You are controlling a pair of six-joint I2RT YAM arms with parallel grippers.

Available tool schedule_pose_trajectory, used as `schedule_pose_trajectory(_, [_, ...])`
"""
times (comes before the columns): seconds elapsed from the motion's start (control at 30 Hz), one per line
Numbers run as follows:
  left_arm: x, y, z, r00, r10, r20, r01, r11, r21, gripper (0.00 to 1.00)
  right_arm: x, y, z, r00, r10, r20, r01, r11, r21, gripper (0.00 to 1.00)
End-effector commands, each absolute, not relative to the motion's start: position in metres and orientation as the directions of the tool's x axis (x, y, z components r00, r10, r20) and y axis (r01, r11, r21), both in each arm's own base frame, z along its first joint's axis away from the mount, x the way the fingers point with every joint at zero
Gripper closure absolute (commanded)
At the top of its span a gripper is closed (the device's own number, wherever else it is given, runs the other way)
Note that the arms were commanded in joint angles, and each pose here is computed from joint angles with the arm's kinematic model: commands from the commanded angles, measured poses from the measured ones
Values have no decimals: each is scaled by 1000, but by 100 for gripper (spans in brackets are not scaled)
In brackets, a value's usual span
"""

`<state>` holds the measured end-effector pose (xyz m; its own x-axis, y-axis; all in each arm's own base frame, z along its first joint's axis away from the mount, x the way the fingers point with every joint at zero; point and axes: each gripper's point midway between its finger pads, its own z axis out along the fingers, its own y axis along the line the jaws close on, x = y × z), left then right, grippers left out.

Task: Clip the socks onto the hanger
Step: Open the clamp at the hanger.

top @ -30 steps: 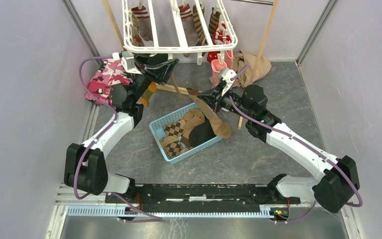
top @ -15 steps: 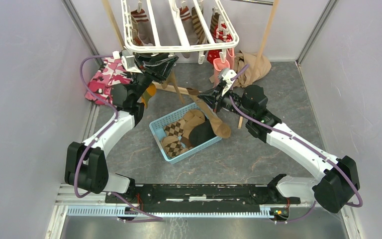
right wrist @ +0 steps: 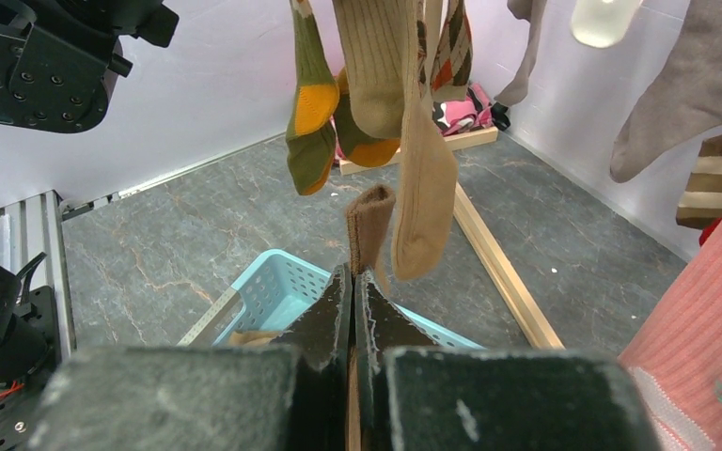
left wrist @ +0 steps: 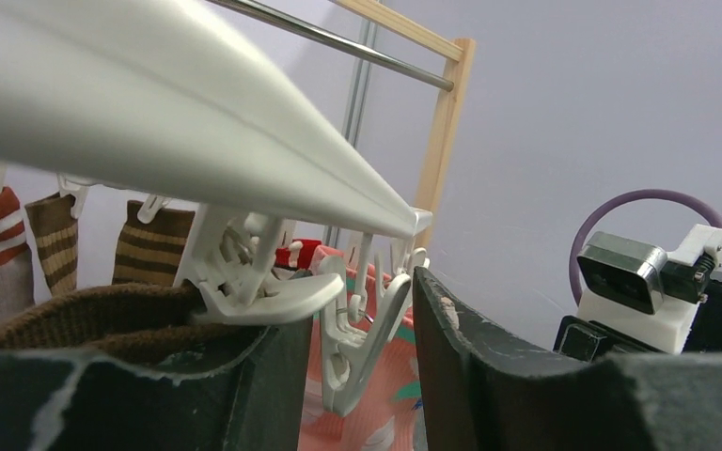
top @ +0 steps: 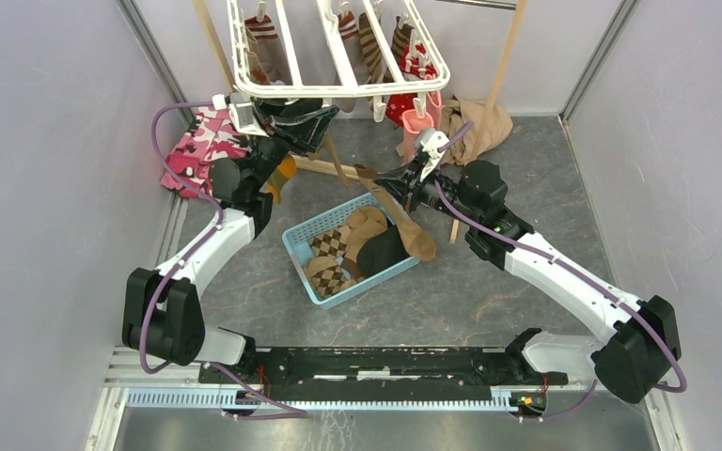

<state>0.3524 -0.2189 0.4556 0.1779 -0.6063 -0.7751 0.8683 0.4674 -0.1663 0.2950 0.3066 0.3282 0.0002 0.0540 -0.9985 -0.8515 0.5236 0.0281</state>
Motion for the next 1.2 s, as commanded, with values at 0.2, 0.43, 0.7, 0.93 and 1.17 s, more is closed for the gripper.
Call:
schedule_pose_trajectory(0.2, [341,-221,484,211,-639,-739,893,434,-120,51,290,303,356,67,95,-993,-849,528,-7,100])
schedule_pose_trajectory(0.43, [341,-222,484,207,-641,-739,895,429,-121,74,291,302,355,66,93,-993,-848,530,-7,100])
schedule_pose_trajectory(0.7, [339,-221,491,179,-655,-734,897,415,-151,92,288,303,362,80,101,-992,-857,515,-16,100])
schedule_pose_trajectory(0.93, [335,-218,499,132,-685,-716,899,387,-204,97,279,314,392,72,175,-982,-894,448,14,100])
schedule_pose_trajectory(1.17, [337,-214,499,53,-705,-707,873,376,-309,98,276,335,420,13,282,-959,-928,361,94,100])
